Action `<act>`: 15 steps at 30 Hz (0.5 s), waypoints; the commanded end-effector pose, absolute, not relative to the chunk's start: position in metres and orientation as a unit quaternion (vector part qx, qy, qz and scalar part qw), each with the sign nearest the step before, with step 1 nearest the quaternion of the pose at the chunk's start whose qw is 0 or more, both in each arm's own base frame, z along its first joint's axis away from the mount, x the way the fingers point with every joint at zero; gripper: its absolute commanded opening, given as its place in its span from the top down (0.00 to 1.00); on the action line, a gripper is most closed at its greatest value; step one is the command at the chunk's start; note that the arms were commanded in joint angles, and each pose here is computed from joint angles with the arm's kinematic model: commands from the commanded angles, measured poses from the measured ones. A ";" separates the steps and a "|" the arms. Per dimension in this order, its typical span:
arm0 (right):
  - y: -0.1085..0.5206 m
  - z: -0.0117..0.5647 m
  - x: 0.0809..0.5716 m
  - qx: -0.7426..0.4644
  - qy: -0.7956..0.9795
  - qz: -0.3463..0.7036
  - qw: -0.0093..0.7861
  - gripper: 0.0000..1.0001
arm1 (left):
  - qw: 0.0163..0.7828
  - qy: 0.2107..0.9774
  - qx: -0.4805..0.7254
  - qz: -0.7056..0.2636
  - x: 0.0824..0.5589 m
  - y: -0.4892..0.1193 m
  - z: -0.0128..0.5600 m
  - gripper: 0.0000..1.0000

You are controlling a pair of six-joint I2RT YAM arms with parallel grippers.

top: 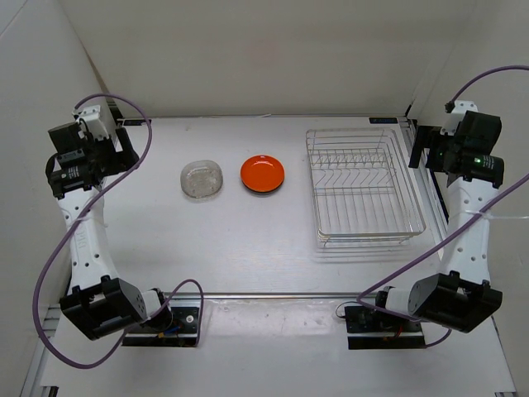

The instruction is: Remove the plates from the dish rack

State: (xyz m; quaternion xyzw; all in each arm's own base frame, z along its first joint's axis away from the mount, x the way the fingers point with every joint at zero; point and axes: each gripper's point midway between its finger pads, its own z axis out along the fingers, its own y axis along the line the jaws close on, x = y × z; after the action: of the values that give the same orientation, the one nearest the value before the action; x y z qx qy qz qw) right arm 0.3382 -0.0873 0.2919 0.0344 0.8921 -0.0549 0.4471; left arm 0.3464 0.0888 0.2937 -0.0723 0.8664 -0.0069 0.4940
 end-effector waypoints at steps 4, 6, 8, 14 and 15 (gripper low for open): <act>-0.081 0.314 0.332 0.035 0.876 -0.045 0.479 0.00 | 0.521 0.851 -0.063 -0.039 0.346 0.074 0.320 0.00; -0.078 0.314 0.330 0.037 0.875 -0.039 0.481 0.00 | 0.521 0.851 -0.063 -0.039 0.346 0.074 0.320 0.00; -0.078 0.311 0.331 0.037 0.876 -0.038 0.480 0.00 | 0.525 0.848 -0.062 -0.038 0.347 0.074 0.324 0.00; -0.077 0.305 0.328 0.041 0.878 -0.035 0.475 0.00 | 0.523 0.849 -0.063 -0.038 0.345 0.074 0.325 0.00; -0.079 0.305 0.328 0.044 0.878 -0.039 0.474 0.00 | 0.523 0.849 -0.063 -0.038 0.345 0.074 0.325 0.00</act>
State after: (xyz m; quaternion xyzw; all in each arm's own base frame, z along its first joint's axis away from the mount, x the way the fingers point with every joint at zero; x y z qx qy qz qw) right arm 0.3286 -0.0790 0.3020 0.0376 0.8843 -0.0407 0.4637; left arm 0.3477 0.0795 0.3056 -0.0703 0.8602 -0.0319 0.5040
